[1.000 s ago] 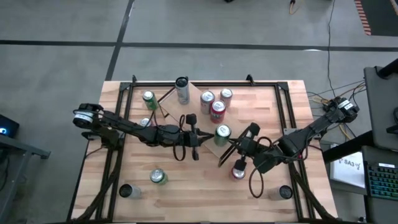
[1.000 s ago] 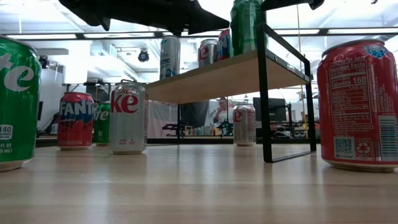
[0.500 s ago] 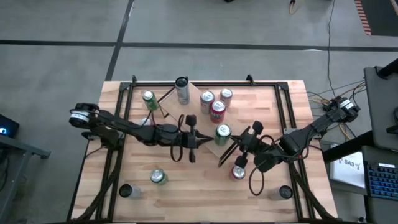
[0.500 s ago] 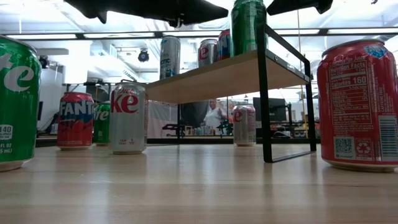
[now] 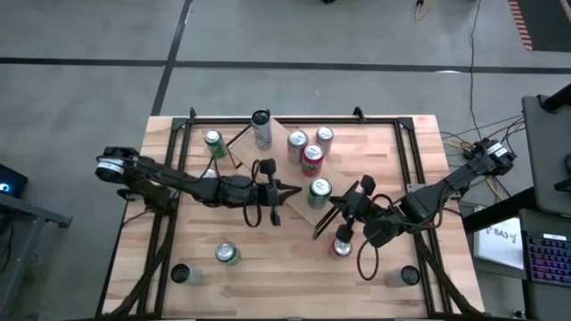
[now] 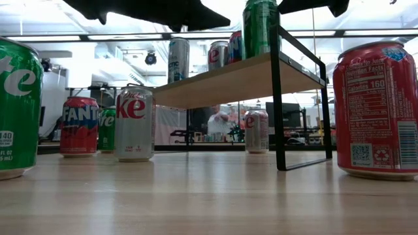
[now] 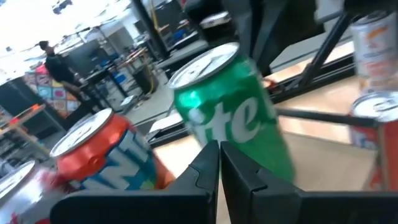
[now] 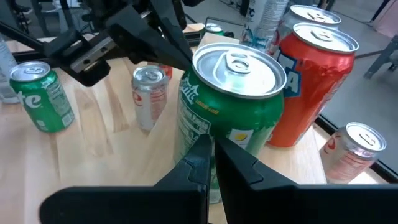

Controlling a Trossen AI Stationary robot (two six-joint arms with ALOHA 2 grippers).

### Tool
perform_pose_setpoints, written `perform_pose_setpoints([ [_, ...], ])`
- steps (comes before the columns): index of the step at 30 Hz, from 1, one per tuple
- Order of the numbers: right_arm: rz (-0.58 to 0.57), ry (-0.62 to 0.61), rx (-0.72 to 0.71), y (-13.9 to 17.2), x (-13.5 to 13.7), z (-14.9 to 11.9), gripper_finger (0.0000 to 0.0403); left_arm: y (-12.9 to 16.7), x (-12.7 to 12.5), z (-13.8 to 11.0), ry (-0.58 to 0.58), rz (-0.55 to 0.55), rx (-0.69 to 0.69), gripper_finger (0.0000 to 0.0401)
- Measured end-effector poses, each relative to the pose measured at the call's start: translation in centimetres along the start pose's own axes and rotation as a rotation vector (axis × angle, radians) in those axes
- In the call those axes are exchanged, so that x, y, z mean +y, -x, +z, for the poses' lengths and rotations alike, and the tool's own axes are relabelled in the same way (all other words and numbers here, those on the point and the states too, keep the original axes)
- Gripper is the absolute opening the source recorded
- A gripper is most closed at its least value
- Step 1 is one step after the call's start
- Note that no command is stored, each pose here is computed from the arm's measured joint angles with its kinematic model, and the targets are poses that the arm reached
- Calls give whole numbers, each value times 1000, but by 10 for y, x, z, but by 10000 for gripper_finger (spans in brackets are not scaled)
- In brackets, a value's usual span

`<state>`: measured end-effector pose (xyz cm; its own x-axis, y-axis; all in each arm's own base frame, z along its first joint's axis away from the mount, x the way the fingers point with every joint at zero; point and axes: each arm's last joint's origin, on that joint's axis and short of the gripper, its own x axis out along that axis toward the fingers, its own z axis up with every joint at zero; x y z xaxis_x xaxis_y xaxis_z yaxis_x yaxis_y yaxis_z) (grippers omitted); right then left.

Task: Place canned beverage on shelf
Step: Put the bottom right green soda can on the shelf

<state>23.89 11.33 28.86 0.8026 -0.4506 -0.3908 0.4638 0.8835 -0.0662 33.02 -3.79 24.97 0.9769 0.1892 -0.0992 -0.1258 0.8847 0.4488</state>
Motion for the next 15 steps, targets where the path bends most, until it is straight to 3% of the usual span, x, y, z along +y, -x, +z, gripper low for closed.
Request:
perform_pose_setpoints([
  [15, -70, 27, -18, -3, -5, 1, 12, -12, -6, -10, 14, 11, -20, 0],
])
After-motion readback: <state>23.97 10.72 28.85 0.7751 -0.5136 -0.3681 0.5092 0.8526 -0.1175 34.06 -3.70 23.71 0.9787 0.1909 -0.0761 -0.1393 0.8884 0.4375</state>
